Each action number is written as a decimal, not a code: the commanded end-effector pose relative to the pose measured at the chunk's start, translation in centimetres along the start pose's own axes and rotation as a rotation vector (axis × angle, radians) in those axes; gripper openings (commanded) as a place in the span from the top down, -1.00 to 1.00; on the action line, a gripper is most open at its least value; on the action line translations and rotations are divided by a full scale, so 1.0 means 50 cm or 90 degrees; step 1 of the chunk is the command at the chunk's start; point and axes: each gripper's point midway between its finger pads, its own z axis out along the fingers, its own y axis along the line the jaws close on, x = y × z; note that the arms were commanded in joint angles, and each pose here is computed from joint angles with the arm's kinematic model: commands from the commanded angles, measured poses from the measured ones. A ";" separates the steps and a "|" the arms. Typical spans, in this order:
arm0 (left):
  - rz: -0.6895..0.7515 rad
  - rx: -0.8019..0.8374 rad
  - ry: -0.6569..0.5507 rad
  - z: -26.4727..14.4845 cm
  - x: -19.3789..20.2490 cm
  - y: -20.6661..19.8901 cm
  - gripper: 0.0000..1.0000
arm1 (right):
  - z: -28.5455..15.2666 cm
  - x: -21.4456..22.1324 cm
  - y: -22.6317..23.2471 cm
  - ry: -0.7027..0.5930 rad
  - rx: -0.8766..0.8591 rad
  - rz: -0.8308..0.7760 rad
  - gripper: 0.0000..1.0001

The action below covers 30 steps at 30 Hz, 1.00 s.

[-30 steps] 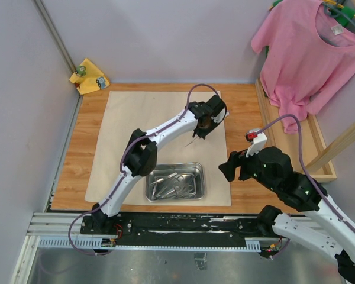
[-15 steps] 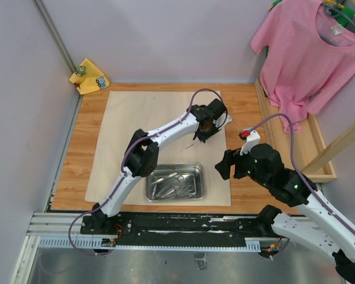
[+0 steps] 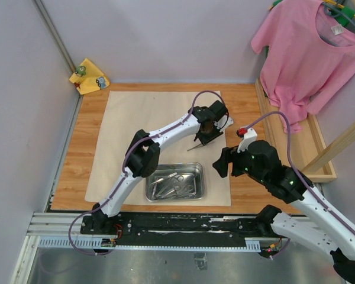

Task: Open and lay out the surgical kit
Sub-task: Place the medical item in the surgical kit.

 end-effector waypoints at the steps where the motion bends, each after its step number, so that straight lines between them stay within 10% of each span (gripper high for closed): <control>1: 0.007 0.004 -0.005 0.013 -0.006 -0.006 0.18 | 0.005 -0.009 0.001 -0.010 -0.005 0.011 -0.52; 6: -0.035 -0.051 -0.043 -0.028 -0.039 0.039 0.07 | -0.003 -0.018 0.007 -0.019 -0.015 0.014 -0.52; 16: -0.395 -0.110 -0.265 -0.297 -0.051 0.229 -0.19 | 0.012 -0.014 0.019 0.004 -0.027 0.024 -0.50; 30: -0.569 -0.118 -0.348 -0.498 0.162 0.153 -0.22 | 0.264 0.014 -0.064 0.226 0.129 -0.076 -0.39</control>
